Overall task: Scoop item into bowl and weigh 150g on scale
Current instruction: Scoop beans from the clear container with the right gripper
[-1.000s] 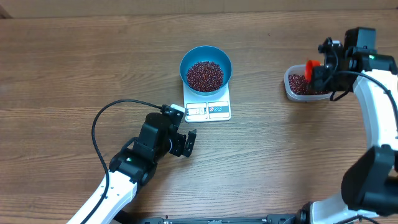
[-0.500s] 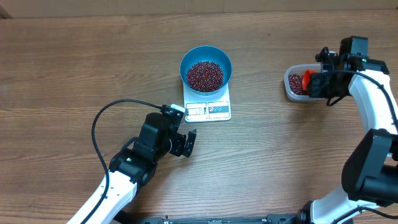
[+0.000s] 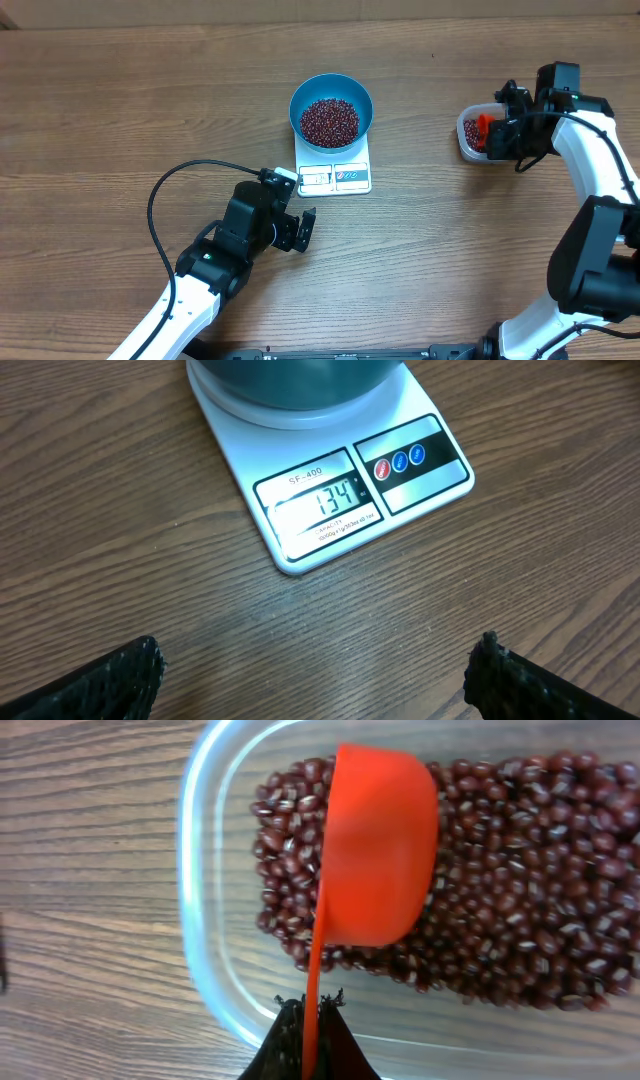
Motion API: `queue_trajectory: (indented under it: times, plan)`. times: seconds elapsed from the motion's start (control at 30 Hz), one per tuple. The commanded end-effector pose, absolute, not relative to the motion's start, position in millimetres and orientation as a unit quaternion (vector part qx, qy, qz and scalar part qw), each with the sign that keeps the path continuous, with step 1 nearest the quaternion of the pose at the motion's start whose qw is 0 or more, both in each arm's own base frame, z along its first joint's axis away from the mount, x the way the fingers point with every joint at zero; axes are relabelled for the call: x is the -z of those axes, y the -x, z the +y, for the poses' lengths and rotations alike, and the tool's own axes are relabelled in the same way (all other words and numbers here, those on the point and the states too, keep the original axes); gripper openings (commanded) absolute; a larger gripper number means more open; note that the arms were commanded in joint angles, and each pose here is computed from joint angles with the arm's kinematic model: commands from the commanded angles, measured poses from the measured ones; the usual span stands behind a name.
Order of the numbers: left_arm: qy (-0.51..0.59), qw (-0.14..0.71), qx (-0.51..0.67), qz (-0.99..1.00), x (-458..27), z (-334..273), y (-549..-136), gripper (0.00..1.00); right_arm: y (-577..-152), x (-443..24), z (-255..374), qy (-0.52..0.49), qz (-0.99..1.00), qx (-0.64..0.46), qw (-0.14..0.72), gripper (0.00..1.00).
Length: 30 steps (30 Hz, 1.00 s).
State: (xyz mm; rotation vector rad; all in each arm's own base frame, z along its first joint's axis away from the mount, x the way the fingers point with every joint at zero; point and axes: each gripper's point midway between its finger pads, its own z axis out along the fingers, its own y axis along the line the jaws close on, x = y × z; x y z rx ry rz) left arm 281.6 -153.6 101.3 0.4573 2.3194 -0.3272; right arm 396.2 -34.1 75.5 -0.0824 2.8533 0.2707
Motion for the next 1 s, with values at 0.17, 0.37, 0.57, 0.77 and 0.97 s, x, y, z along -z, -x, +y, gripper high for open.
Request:
queue_trajectory:
  times: [0.17, 0.37, 0.57, 0.77, 0.97]
  plan:
    - [-0.169, 0.365, 0.125, 0.907, -98, -151, -282, 0.99, -395, -74, -19, 0.042, 0.983, -0.119, 0.135, 0.04]
    - [-0.169, 0.365, 0.125, 0.907, -98, -151, -282, 0.99, -390, -76, -8, 0.042, 0.979, -0.153, 0.129, 0.04]
    - [-0.169, 0.365, 0.125, 0.907, -98, -151, -282, 0.99, -388, -78, -10, 0.03, 0.976, -0.174, 0.128, 0.04]
    - [-0.169, 0.365, 0.125, 0.907, -98, -151, -282, 0.99, -389, -86, -13, 0.009, 0.965, -0.22, 0.142, 0.04]
    - [-0.169, 0.365, 0.125, 0.907, -98, -151, -282, 1.0, -388, -94, -28, -0.025, 0.952, -0.261, 0.157, 0.04]
